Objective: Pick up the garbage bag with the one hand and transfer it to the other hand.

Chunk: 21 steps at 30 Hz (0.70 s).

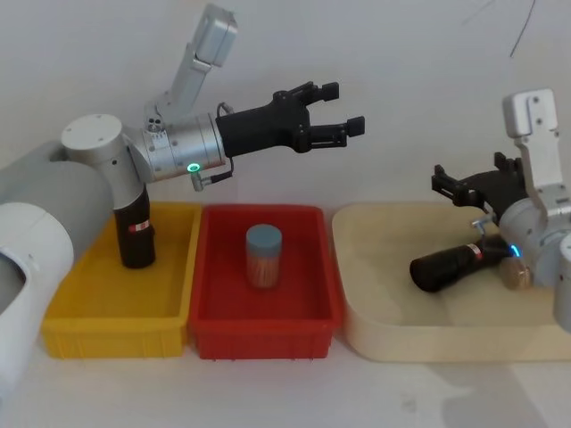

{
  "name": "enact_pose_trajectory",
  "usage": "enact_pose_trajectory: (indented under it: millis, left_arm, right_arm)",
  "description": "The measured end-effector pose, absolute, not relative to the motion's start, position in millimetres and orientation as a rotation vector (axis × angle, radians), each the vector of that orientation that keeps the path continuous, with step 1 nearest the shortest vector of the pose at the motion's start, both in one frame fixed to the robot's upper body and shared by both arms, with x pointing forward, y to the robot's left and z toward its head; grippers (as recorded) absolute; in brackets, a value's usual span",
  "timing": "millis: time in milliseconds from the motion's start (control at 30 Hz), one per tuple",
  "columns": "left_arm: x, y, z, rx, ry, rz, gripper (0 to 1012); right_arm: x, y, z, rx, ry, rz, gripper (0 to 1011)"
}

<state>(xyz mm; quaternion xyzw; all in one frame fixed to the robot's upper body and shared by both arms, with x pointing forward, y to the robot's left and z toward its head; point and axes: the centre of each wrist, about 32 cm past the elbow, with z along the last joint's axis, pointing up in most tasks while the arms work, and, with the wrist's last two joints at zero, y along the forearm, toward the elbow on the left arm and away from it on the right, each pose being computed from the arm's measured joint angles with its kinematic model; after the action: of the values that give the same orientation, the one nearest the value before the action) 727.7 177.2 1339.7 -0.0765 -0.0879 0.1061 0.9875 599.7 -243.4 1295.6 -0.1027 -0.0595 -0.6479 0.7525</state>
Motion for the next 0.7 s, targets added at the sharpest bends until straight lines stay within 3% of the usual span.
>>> enact_pose_trajectory:
  millis: [700]
  left_arm:
    - [727.7, 177.2, 1339.7, -0.154, -0.176, 0.213, 1001]
  right_arm:
    - [600.4, -257.3, 1292.5, -0.234, -0.102, -1.482, 999]
